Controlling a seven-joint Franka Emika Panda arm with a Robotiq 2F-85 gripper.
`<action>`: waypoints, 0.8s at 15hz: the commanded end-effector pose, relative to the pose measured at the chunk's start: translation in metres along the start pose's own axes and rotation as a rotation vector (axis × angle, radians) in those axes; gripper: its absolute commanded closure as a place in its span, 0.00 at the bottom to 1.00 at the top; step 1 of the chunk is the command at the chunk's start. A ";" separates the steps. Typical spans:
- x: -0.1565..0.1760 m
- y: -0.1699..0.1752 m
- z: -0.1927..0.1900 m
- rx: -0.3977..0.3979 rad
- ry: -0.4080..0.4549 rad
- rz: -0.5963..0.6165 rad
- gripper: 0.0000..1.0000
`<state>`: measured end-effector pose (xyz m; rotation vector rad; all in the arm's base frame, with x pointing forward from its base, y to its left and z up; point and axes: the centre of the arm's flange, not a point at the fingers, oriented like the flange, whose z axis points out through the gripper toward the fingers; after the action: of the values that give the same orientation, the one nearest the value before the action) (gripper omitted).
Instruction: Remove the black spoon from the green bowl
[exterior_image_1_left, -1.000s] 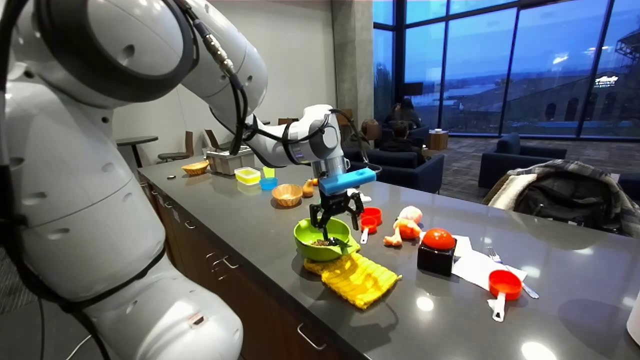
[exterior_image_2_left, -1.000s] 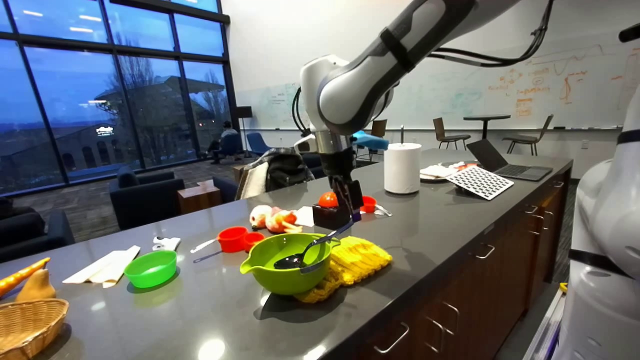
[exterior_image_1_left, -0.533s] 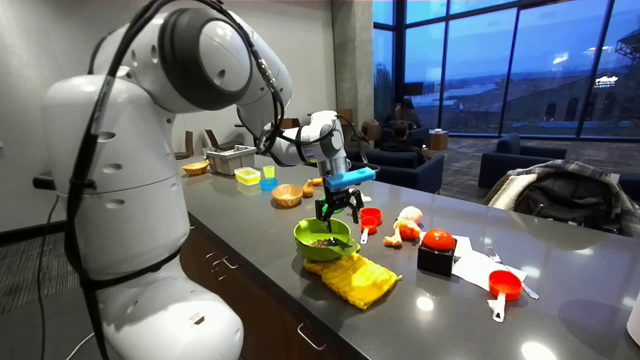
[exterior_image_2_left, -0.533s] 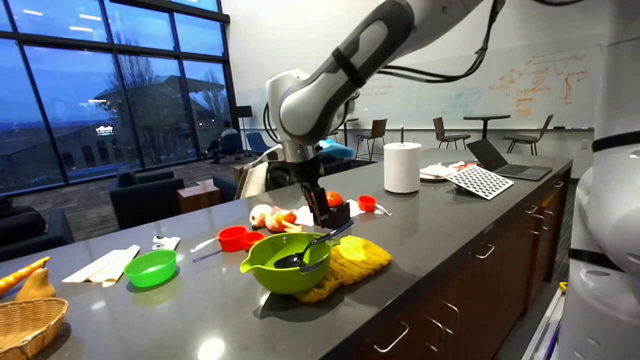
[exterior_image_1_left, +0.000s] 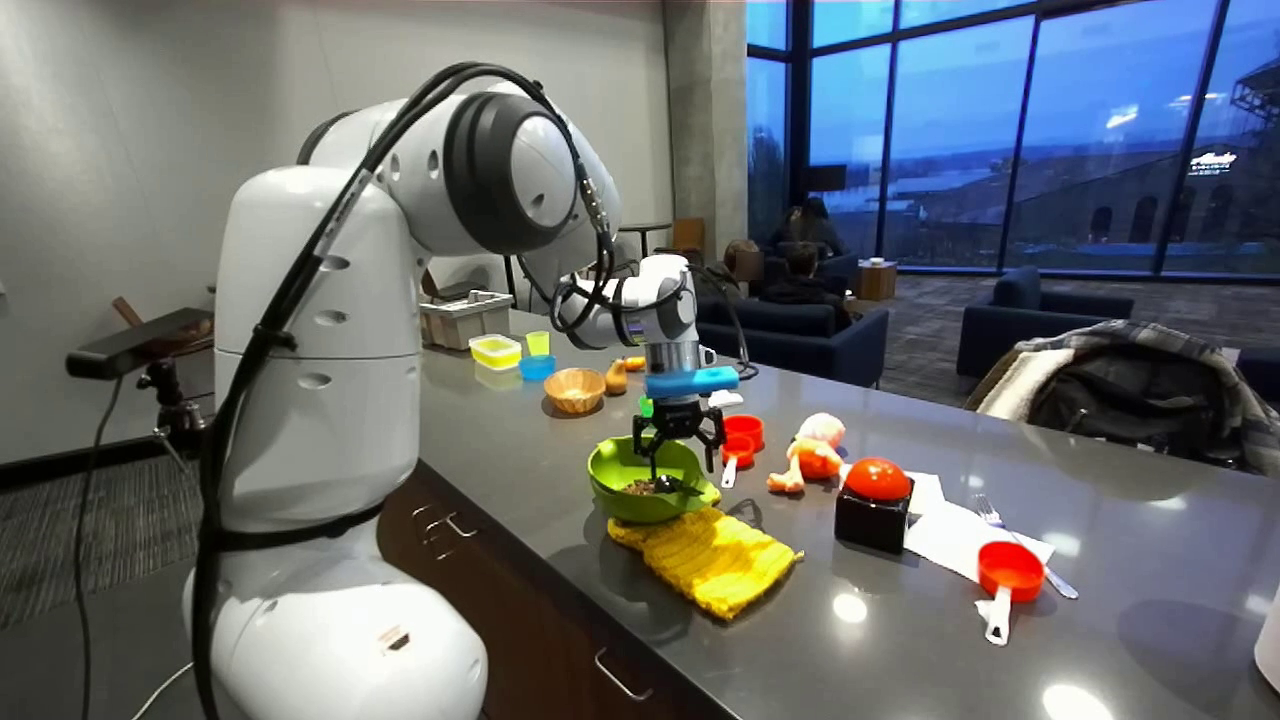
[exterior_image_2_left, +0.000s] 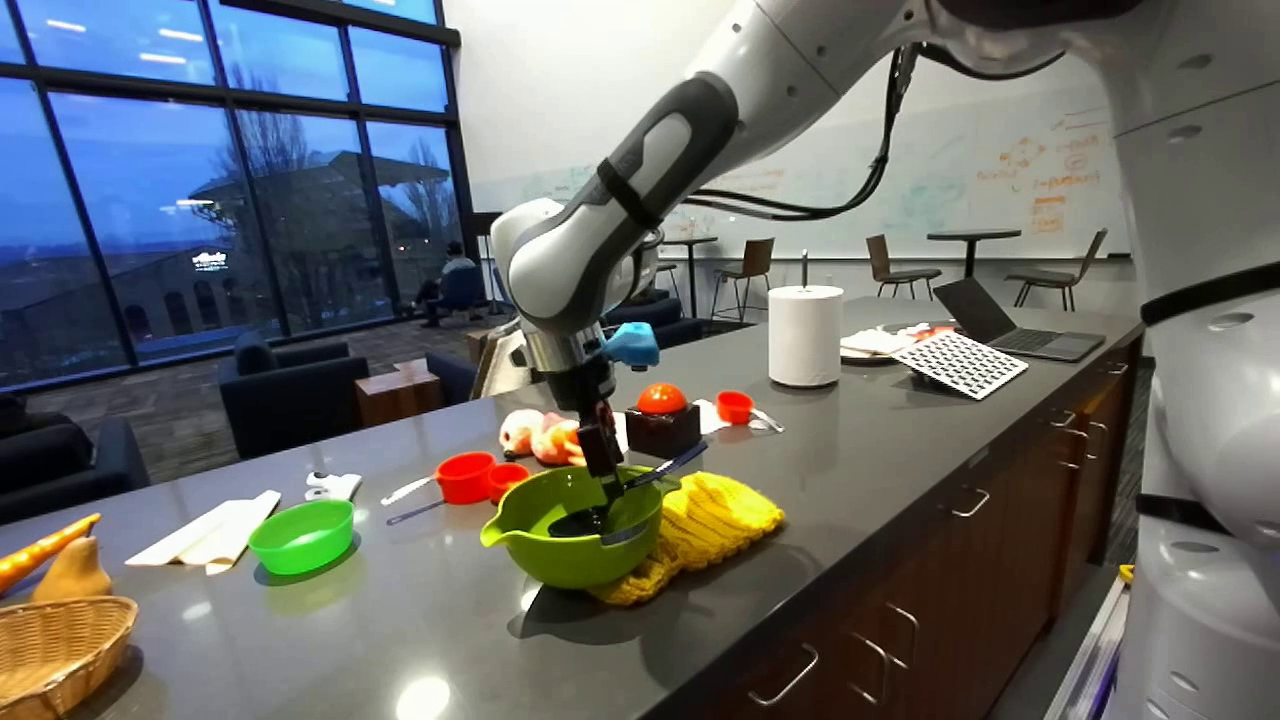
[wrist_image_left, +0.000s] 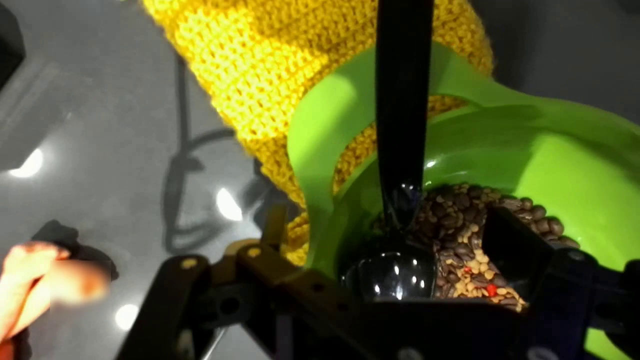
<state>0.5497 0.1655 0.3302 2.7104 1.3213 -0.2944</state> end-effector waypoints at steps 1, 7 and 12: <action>-0.003 0.007 -0.033 0.001 -0.042 0.112 0.00; -0.002 0.013 -0.035 0.003 -0.026 0.119 0.00; -0.002 0.012 -0.035 0.004 -0.028 0.122 0.00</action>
<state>0.5627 0.1627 0.3647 2.7647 1.1436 -0.3220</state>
